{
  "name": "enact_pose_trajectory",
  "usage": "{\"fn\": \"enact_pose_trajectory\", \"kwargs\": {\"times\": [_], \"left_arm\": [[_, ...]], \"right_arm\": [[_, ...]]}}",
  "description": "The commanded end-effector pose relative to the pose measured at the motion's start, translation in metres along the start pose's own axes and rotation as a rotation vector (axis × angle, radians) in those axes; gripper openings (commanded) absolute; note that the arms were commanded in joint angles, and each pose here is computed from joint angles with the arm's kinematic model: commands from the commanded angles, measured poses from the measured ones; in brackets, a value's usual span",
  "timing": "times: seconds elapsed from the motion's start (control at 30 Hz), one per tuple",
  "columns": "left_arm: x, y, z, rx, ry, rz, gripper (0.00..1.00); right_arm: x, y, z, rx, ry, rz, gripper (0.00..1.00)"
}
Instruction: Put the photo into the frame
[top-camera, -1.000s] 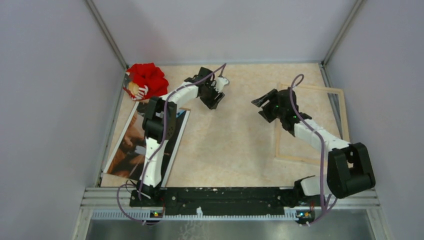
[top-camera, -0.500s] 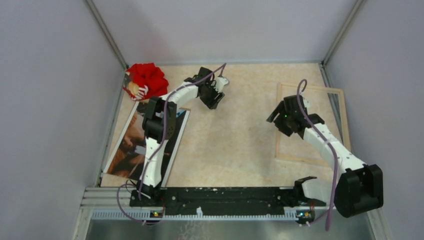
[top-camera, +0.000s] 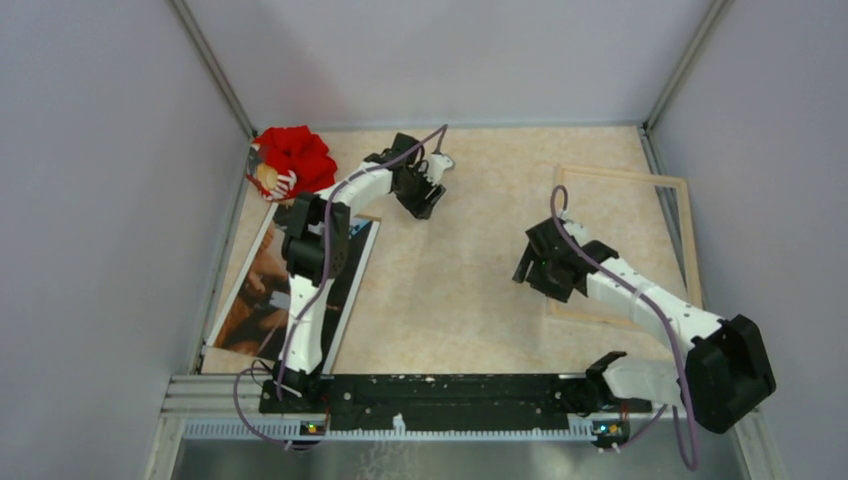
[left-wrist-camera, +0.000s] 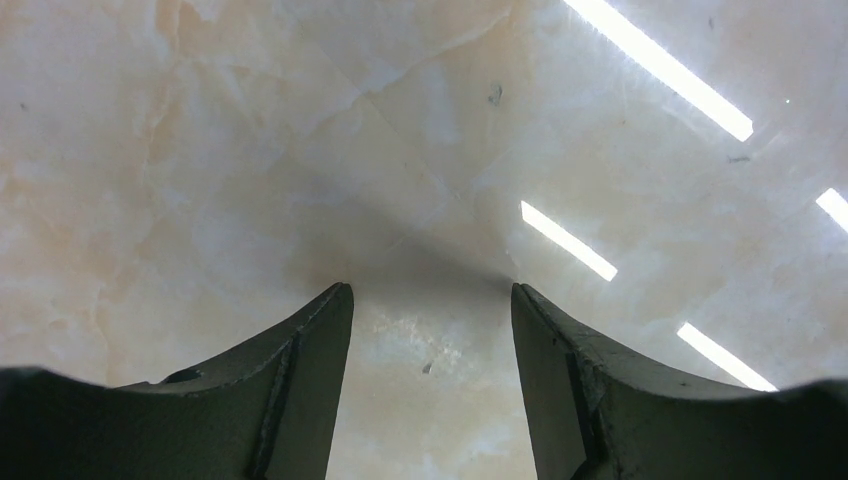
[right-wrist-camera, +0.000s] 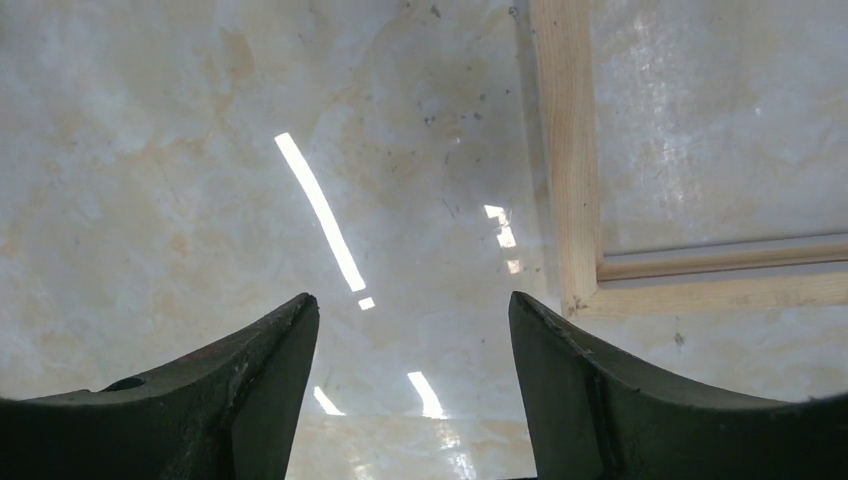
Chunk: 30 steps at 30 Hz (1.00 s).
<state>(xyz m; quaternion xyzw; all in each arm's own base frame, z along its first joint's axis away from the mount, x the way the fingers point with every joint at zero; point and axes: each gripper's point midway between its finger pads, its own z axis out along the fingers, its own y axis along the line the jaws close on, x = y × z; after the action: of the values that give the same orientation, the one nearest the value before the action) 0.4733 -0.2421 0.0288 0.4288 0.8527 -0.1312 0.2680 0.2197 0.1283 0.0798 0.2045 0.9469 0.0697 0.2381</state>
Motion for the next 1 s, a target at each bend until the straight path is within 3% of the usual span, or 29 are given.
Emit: {"fn": "enact_pose_trajectory", "kwargs": {"times": [0.0,0.37,0.63,0.97], "left_arm": [[0.05,-0.01,-0.025,0.063,0.154,-0.111,0.67],[0.094,-0.03,-0.025,0.072,0.208,-0.138,0.68],[0.113,-0.029,-0.022,0.031,0.237,-0.138,0.68],[0.128,-0.019,-0.019,-0.038,0.279,-0.134,0.67]], "right_arm": [[-0.009,-0.006,0.014,0.077,-0.047,-0.007,0.7],[-0.019,0.006,0.045,0.117,-0.064,-0.048,0.71],[-0.006,0.008,0.077,0.162,-0.008,-0.072,0.71],[0.0,0.098,0.08,-0.089,0.041,-0.103,0.72]]}}
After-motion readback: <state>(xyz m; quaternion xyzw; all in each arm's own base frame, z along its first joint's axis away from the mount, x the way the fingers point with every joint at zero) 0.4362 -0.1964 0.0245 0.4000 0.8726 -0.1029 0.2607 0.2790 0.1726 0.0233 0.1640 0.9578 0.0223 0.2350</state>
